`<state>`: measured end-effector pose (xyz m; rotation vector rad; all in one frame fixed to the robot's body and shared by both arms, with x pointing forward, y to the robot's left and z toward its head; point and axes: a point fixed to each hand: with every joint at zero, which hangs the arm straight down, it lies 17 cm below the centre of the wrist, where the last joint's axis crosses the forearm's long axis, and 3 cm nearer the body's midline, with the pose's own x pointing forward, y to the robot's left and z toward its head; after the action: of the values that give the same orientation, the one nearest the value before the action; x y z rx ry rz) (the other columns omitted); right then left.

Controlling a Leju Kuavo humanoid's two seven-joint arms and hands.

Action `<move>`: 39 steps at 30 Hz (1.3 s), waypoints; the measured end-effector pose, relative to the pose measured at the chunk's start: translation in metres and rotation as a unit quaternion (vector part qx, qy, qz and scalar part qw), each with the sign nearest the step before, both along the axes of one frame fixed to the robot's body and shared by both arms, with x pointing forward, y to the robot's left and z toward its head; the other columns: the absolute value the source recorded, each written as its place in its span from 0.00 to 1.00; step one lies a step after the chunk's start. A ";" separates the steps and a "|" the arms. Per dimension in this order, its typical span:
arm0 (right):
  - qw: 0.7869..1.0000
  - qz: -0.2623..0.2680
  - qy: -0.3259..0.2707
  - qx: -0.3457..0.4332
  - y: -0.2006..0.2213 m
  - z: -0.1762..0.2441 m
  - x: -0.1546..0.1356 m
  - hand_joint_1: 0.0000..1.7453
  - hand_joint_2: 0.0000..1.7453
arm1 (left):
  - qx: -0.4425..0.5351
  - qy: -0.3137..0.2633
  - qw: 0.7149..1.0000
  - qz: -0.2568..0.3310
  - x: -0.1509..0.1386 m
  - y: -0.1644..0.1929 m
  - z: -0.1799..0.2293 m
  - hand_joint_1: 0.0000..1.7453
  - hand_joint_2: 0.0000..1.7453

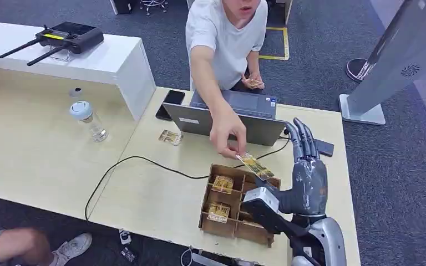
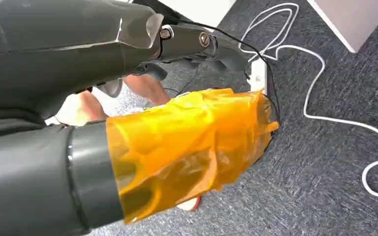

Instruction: Pass the card to the sensor for recognition and then transmit it.

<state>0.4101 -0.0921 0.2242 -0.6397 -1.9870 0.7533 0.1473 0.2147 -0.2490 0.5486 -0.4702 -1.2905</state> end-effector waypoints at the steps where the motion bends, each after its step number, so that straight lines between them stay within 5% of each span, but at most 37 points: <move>1: 1.000 0.000 0.001 0.000 0.000 -0.001 0.000 0.00 1.00 | 0.000 0.000 1.000 0.000 0.000 0.000 0.000 0.00 0.00; 17: 1.000 0.002 0.007 -0.002 0.001 -0.004 0.001 0.01 1.00 | 0.000 -0.001 1.000 0.004 0.000 0.001 0.000 0.00 0.00; 18: 1.000 0.002 0.008 -0.001 0.001 -0.005 0.001 0.10 1.00 | 0.000 -0.001 1.000 0.004 0.000 0.001 0.000 0.00 0.00; 19: 1.000 0.003 0.009 -0.002 0.002 -0.005 0.001 0.51 1.00 | 0.000 -0.001 1.000 0.004 0.000 0.001 0.000 0.00 0.00; 20: 1.000 0.004 0.010 -0.001 0.003 -0.005 0.001 0.79 1.00 | 0.000 -0.001 1.000 0.004 0.000 0.001 0.000 0.00 0.00; 23: 1.000 0.006 0.011 0.000 0.004 -0.005 0.001 0.99 1.00 | 0.000 -0.001 1.000 0.004 0.000 0.001 0.000 0.00 0.00; 39: 0.999 0.016 0.025 0.019 0.008 -0.006 0.001 1.00 1.00 | 0.000 -0.003 1.000 0.007 0.000 0.001 0.000 0.00 0.00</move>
<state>0.4107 -0.0841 0.2184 -0.5624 -1.9646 0.7435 0.1471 0.2160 -0.2486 0.5549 -0.4701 -1.2750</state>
